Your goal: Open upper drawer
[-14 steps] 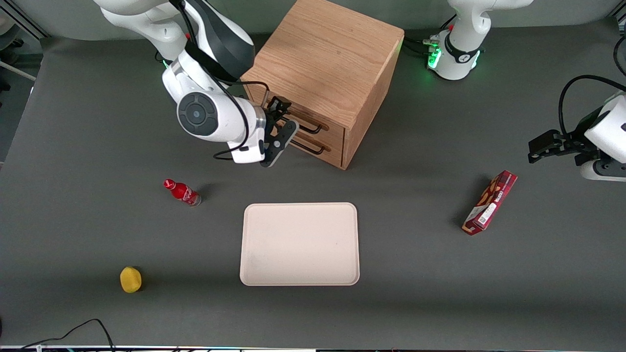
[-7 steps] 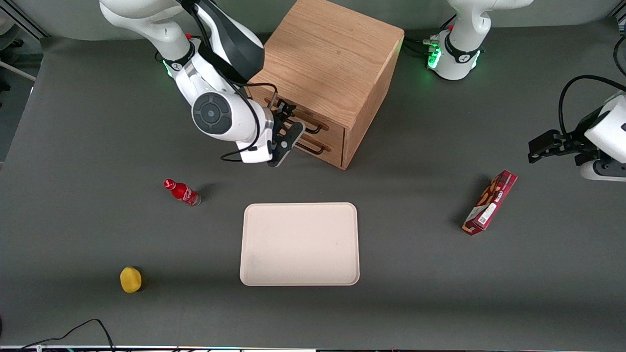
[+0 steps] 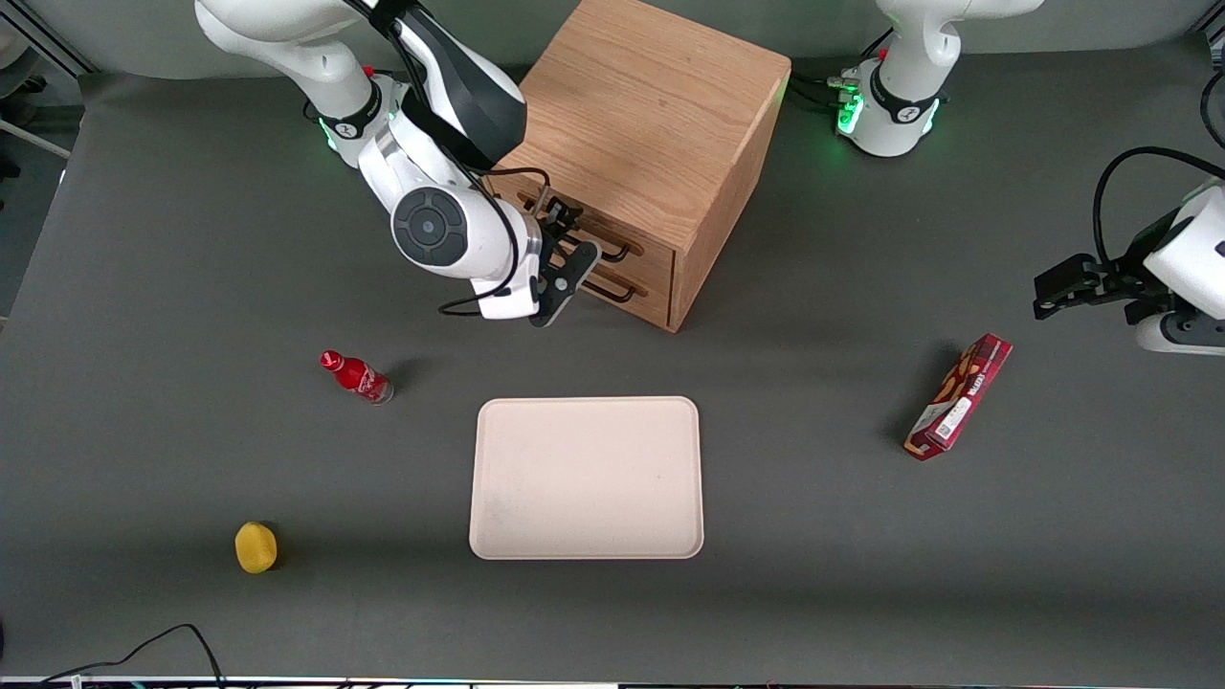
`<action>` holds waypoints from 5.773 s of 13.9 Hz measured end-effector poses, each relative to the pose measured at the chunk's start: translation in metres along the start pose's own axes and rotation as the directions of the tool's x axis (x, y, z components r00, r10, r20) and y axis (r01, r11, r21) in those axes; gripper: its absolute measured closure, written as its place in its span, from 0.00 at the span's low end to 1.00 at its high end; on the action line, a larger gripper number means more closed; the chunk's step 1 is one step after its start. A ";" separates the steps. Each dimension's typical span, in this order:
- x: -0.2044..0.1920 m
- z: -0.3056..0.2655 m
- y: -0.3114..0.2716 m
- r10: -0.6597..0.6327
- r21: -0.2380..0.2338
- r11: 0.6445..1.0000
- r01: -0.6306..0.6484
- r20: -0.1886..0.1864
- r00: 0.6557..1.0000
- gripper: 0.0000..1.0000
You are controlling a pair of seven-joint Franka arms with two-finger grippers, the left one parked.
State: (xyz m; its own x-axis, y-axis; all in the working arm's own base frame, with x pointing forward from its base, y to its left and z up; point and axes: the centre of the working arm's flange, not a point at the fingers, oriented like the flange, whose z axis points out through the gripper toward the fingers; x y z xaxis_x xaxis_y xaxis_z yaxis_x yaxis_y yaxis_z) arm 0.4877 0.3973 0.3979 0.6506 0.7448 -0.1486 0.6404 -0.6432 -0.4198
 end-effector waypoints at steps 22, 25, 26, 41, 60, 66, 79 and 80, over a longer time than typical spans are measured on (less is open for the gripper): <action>0.005 0.023 0.004 -0.011 -0.048 0.999 0.010 -0.018 1.000 0.00; 0.006 0.020 0.006 -0.018 -0.071 0.997 0.016 -0.022 1.000 0.00; 0.006 0.017 0.009 -0.015 -0.080 0.997 0.013 -0.028 0.999 0.00; 0.024 -0.008 0.078 0.031 -0.092 0.995 -0.040 -0.094 0.995 0.00; 0.024 -0.035 0.144 0.036 -0.116 0.992 -0.049 -0.115 0.993 0.00; 0.018 -0.044 0.177 0.022 -0.108 0.994 -0.034 -0.112 0.993 0.00; 0.027 -0.055 0.198 0.019 -0.124 0.992 -0.030 -0.090 0.996 0.00; 0.027 -0.057 0.200 0.019 -0.125 0.992 -0.030 -0.087 0.996 0.00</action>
State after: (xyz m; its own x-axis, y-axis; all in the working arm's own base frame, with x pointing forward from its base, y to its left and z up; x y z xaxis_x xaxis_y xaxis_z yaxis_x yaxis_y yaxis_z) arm 0.6567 0.2787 0.3615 0.6955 0.7143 -0.0782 0.6670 -0.6822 -0.2997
